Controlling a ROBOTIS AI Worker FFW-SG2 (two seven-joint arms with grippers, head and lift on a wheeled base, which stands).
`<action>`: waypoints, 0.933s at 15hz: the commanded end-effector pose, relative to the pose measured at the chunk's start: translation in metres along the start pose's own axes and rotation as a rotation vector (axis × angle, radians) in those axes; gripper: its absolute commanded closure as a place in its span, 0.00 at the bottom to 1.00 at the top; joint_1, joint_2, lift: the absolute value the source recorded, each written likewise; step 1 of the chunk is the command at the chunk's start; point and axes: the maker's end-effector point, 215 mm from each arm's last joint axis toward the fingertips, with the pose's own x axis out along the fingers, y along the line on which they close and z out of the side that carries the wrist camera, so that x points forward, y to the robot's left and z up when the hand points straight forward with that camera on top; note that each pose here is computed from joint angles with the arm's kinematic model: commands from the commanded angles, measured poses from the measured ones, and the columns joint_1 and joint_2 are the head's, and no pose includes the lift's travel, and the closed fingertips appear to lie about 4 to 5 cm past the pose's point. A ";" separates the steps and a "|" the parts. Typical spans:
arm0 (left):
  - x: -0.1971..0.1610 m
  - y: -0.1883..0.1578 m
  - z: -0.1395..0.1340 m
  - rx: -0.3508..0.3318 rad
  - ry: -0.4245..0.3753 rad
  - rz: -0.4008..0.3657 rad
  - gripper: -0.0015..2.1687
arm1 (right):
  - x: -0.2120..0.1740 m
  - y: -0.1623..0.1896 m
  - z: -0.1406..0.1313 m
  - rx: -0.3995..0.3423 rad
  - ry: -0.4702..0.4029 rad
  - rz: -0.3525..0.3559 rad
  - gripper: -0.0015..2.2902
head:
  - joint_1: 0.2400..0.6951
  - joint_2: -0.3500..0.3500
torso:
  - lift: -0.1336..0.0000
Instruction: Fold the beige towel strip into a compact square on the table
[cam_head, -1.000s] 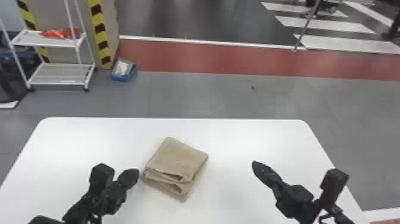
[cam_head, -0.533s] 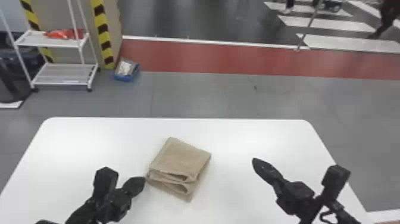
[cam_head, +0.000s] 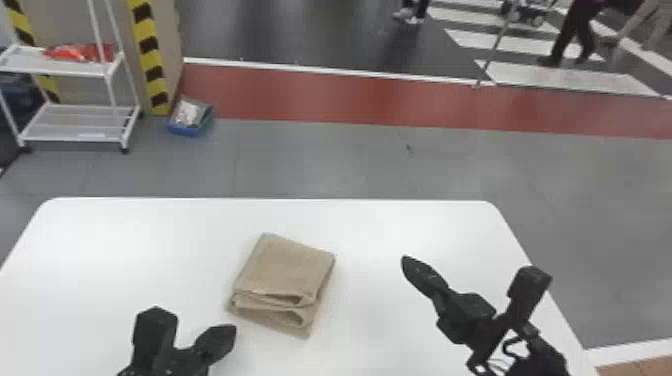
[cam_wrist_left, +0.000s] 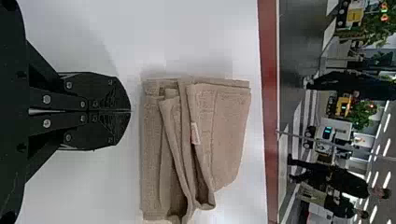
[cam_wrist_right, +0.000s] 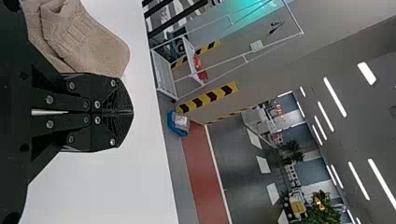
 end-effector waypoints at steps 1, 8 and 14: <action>-0.001 -0.009 0.012 0.006 -0.053 0.008 0.82 | 0.003 -0.003 0.003 0.021 -0.023 0.001 0.87 | 1.00 0.19 | 1.00; 0.021 0.026 0.048 0.116 -0.171 0.101 0.82 | -0.033 -0.043 0.041 0.049 -0.114 -0.073 0.87 | 1.00 0.16 | 1.00; 0.033 0.022 0.049 0.133 -0.168 0.092 0.82 | -0.087 -0.103 0.063 0.066 -0.171 -0.203 0.87 | 1.00 0.02 | 1.00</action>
